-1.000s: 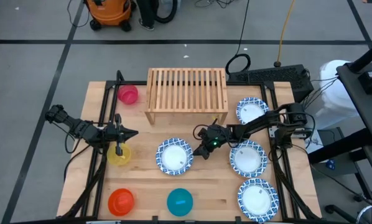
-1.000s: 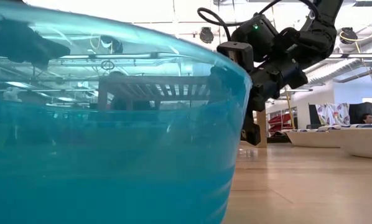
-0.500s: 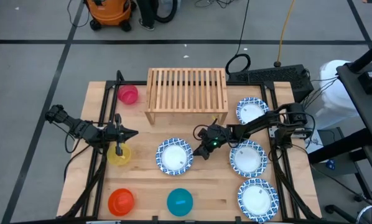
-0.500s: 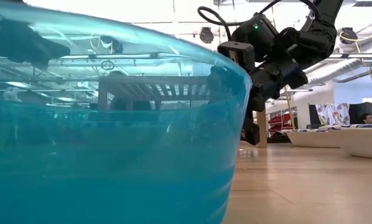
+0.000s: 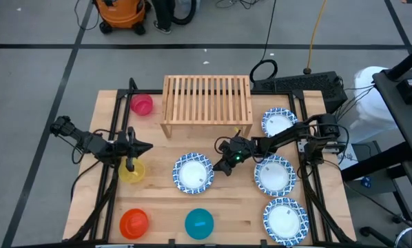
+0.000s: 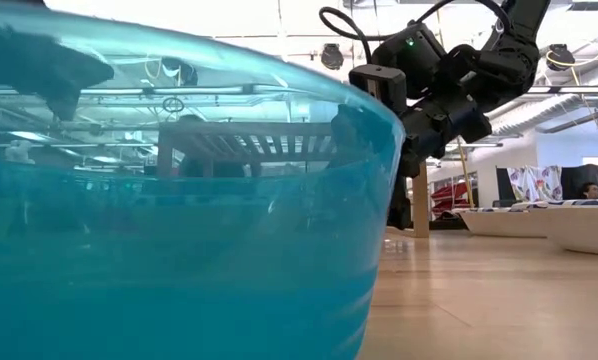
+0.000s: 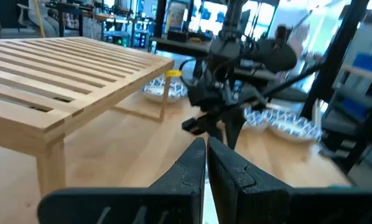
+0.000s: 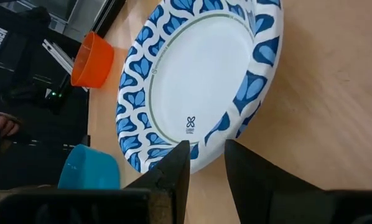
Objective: Place and stack bowls onto a shelf
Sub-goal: Put the white bowl on the shelf
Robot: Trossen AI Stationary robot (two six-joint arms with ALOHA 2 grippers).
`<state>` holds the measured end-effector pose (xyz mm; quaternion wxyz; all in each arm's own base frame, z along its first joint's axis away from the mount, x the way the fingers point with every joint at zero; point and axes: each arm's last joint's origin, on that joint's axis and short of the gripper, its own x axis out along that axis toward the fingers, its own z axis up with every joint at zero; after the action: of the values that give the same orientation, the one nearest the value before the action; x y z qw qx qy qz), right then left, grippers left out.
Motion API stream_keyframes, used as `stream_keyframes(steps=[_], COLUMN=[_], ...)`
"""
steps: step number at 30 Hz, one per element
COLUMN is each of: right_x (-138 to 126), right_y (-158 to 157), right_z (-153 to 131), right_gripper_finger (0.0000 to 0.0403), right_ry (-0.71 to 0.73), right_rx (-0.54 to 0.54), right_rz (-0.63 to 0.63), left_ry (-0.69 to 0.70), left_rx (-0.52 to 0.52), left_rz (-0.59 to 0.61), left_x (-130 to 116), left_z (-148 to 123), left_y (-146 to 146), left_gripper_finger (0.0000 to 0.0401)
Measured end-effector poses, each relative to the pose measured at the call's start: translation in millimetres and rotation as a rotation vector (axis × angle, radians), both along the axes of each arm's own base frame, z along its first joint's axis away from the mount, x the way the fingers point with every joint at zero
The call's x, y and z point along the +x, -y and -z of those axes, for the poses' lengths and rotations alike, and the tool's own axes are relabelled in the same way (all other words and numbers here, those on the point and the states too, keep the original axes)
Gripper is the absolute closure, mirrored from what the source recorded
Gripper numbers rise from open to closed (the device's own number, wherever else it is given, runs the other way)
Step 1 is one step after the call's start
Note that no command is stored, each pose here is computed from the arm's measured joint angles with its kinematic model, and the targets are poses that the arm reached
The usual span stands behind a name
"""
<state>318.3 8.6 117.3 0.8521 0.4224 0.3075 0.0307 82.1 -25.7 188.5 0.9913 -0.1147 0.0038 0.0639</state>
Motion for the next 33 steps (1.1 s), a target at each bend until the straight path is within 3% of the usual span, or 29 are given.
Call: stream_keyframes(steps=[17,33], right_x=[-0.1,-0.7], right_y=[5.6,6.8], right_z=[0.4,2.1], right_gripper_finger=[0.0309,0.0309], right_ry=[-0.043,-0.051], right_rx=[0.101,0.051], right_rz=[0.088,0.113], left_ry=[0.029,0.029], left_rx=[-0.012,-0.012], left_rz=[0.0,0.0], left_x=[0.0,0.0], left_z=[-3.1,-3.1], left_y=[0.0,0.0], left_gripper_finger=[0.0377,0.0377])
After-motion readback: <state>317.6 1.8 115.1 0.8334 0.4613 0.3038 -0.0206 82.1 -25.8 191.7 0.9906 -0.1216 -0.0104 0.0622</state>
